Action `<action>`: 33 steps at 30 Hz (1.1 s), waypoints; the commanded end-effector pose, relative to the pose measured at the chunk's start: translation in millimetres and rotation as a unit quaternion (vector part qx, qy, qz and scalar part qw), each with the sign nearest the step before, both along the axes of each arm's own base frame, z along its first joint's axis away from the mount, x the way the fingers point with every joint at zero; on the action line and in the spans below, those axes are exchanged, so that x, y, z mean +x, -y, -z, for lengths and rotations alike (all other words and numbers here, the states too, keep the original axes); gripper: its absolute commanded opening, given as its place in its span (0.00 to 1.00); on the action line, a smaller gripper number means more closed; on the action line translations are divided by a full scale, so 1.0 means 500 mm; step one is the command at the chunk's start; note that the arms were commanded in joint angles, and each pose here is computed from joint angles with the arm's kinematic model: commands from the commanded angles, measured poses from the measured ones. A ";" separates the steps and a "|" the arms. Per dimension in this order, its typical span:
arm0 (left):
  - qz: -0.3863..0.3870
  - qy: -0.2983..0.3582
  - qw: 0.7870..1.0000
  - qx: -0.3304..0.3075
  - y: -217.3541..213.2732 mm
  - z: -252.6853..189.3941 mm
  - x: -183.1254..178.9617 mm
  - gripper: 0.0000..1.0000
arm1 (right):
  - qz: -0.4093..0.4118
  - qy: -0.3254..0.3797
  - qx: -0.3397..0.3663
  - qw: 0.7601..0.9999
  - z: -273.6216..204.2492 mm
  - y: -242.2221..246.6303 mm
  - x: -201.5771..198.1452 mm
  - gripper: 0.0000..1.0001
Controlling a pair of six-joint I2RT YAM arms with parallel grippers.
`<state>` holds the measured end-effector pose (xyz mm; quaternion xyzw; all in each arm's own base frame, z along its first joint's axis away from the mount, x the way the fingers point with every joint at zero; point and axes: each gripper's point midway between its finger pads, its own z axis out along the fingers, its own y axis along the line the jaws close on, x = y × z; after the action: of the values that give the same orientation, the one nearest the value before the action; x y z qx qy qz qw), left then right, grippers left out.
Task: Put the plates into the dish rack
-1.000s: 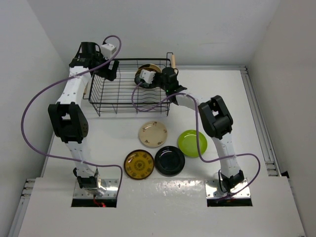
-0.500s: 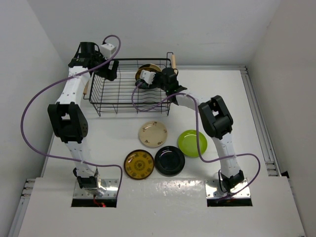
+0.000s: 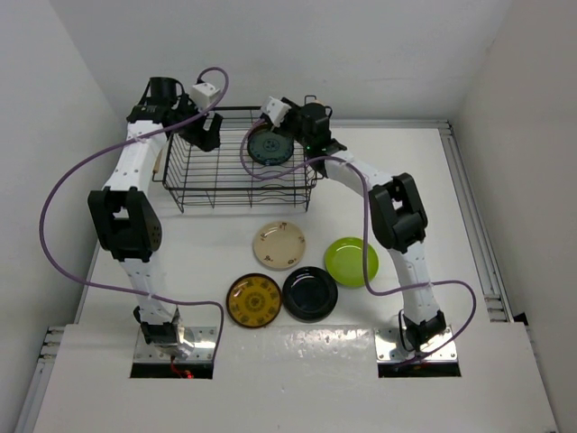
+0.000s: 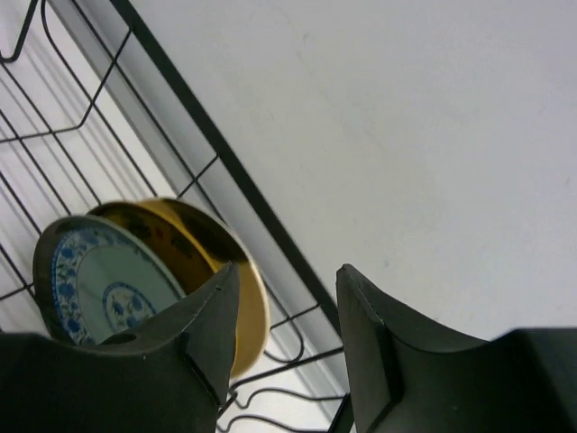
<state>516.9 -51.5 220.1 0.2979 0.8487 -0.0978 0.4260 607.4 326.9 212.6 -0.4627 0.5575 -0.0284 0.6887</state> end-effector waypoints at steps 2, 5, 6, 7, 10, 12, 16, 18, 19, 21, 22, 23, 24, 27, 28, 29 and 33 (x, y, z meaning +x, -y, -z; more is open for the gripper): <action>0.038 0.039 0.998 0.003 0.030 -0.080 -0.029 0.87 | -0.011 -0.006 0.045 0.999 -0.027 0.002 -0.015 0.47; 0.097 0.037 0.995 0.004 0.066 -0.078 -0.053 0.85 | 0.001 0.011 0.064 0.998 -0.076 0.004 -0.029 0.51; 0.118 0.031 0.993 0.005 0.073 -0.086 -0.070 0.85 | 0.003 0.007 0.078 0.997 -0.099 0.004 -0.036 0.53; 0.173 0.043 0.984 0.028 0.104 -0.089 -0.087 0.84 | 0.006 0.003 0.100 0.995 -0.131 0.010 -0.045 0.57; 0.288 0.015 0.955 0.065 0.163 -0.062 -0.170 0.84 | 0.025 -0.028 0.140 0.989 -0.198 0.034 -0.071 0.79; 0.315 -0.030 0.945 0.084 0.176 -0.029 -0.222 0.83 | 0.041 -0.065 0.163 0.984 -0.219 0.057 -0.094 0.93; 0.354 -0.093 0.924 0.110 0.210 0.025 -0.325 0.78 | 0.070 -0.178 0.202 0.961 -0.207 0.128 -0.166 1.00; 0.369 -0.119 0.915 0.113 0.220 0.048 -0.388 0.75 | 0.088 -0.214 0.264 0.936 -0.227 0.183 -0.186 1.00; 0.374 -0.127 0.912 0.113 0.221 0.056 -0.409 0.75 | 0.103 -0.230 0.275 0.928 -0.212 0.223 -0.221 1.00; 0.395 -0.126 0.903 0.111 0.228 0.056 -0.462 0.75 | 0.131 -0.259 0.293 0.911 -0.158 0.268 -0.246 1.00; 0.399 -0.147 0.898 0.114 0.222 0.094 -0.490 0.76 | 0.141 -0.265 0.309 0.902 -0.155 0.285 -0.258 1.00; 0.402 -0.155 0.894 0.119 0.226 0.111 -0.511 0.79 | 0.151 -0.254 0.317 0.901 -0.166 0.310 -0.293 1.00; 0.394 -0.162 0.895 0.134 0.216 0.131 -0.521 0.79 | 0.171 -0.265 0.309 0.897 -0.125 0.326 -0.311 1.00; 0.336 -0.175 0.915 0.137 0.199 0.206 -0.539 0.82 | 0.181 -0.262 0.301 0.899 -0.115 0.342 -0.387 1.00; 0.321 -0.172 0.922 0.129 0.202 0.237 -0.537 0.82 | 0.196 -0.257 0.297 0.898 -0.108 0.348 -0.395 1.00; 0.304 -0.175 0.928 0.127 0.195 0.244 -0.536 0.82 | 0.202 -0.273 0.286 0.896 -0.077 0.347 -0.426 1.00; 0.315 -0.202 0.923 0.088 0.217 0.279 -0.577 0.83 | 0.218 -0.272 0.273 0.896 -0.063 0.353 -0.496 0.99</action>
<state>214.3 -141.0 75.2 0.5747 0.7870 -0.1970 0.1074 376.4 159.6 225.0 -0.1414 0.8054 0.1188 0.5633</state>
